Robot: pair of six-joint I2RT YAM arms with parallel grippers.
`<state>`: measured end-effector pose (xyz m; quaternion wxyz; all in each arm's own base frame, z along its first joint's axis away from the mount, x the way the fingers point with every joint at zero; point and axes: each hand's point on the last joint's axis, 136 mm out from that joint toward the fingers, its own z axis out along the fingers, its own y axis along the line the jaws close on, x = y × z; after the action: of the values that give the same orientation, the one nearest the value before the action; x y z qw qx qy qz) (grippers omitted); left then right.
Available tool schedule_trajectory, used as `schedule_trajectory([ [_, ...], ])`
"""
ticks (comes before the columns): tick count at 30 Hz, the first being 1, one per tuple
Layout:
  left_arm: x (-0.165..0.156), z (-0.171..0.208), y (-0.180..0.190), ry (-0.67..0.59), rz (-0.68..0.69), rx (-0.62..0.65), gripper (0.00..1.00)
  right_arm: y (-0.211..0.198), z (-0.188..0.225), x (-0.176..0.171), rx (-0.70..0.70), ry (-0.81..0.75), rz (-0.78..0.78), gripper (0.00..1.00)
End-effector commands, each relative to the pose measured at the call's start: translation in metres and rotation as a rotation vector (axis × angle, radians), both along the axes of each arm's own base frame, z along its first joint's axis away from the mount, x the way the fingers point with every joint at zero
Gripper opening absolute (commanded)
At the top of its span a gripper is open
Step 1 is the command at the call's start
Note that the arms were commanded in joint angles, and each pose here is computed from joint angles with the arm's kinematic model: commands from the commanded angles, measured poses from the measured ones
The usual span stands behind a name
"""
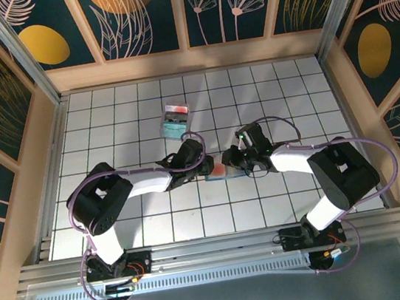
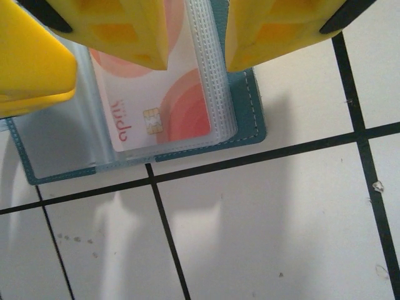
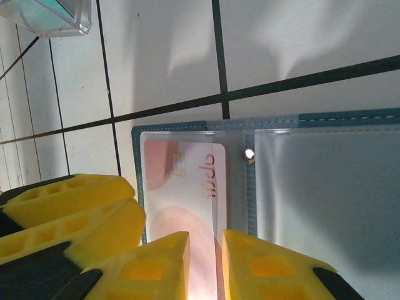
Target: Take the credit cards out of the card holder
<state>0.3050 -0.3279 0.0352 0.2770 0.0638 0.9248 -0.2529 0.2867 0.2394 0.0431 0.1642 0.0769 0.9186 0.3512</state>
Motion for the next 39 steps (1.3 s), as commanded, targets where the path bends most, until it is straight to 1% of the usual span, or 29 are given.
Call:
schedule_trajectory([
  [1, -0.003, 0.004, 0.005, -0.008, -0.003, 0.027, 0.29, 0.002, -0.003, -0.004, 0.001, 0.009, 0.004, 0.21],
  [6, -0.007, -0.009, 0.005, 0.022, -0.015, 0.035, 0.23, -0.001, -0.008, -0.006, -0.011, 0.021, -0.003, 0.21],
  [15, -0.011, -0.019, 0.002, 0.048, -0.030, 0.040, 0.16, 0.000, -0.013, -0.007, -0.006, 0.035, -0.002, 0.22],
  [21, -0.014, -0.026, 0.004, 0.067, -0.031, 0.050, 0.13, 0.005, -0.012, -0.006, 0.017, 0.033, 0.010, 0.22],
  [35, -0.016, -0.028, 0.006, 0.072, -0.026, 0.055, 0.10, 0.025, 0.017, -0.001, 0.148, -0.022, 0.061, 0.18],
  [39, -0.017, -0.030, 0.007, 0.077, -0.027, 0.057, 0.10, 0.032, 0.029, -0.004, 0.215, -0.038, 0.082, 0.17],
])
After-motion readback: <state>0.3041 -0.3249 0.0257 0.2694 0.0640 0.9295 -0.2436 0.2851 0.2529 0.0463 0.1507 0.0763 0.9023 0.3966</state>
